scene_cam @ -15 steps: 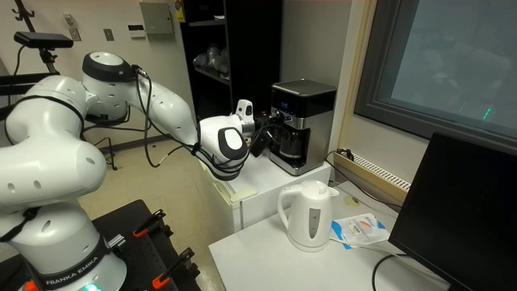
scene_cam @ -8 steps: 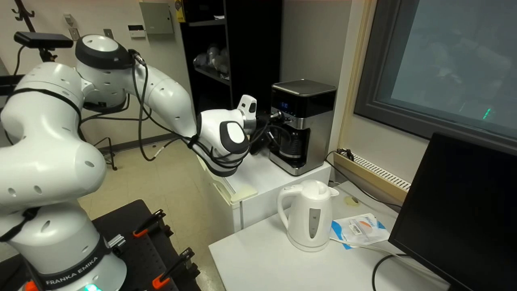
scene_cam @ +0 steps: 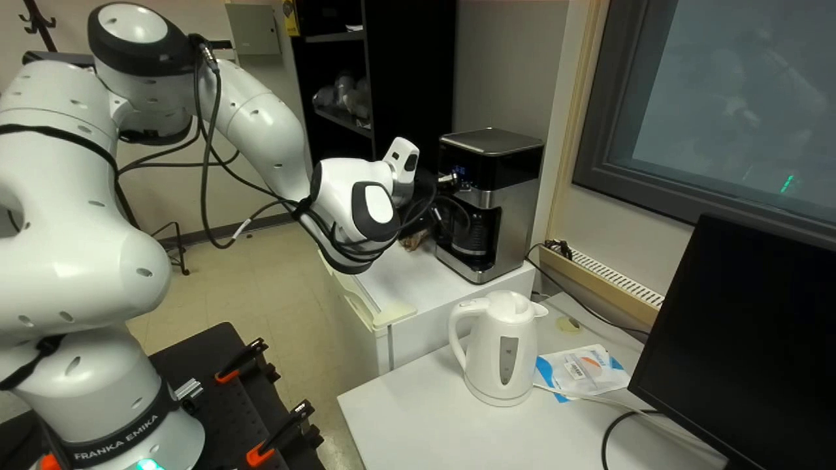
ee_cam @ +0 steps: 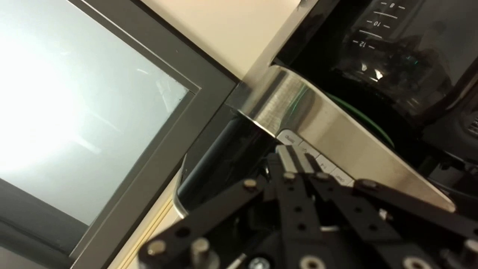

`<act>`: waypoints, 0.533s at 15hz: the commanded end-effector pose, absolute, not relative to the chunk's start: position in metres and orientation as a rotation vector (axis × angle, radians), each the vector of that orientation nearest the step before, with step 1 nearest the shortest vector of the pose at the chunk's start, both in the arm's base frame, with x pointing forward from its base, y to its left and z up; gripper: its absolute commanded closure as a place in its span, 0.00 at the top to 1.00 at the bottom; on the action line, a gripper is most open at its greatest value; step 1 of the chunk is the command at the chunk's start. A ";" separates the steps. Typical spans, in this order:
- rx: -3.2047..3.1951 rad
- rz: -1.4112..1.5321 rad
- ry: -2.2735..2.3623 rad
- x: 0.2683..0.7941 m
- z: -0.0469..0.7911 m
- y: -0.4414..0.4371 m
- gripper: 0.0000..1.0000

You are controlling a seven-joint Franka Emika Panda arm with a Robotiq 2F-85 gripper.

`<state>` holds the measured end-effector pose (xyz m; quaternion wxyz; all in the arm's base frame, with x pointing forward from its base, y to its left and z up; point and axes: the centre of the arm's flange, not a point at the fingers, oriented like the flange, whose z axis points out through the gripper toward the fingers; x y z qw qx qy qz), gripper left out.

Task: Press a button on the coffeemaker.

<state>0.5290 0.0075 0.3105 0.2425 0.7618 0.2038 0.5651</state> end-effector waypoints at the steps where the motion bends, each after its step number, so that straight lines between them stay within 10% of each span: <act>1: 2.162 1.552 0.544 0.503 0.333 0.003 0.01; 8: 2.294 1.534 0.566 0.460 0.343 0.002 0.01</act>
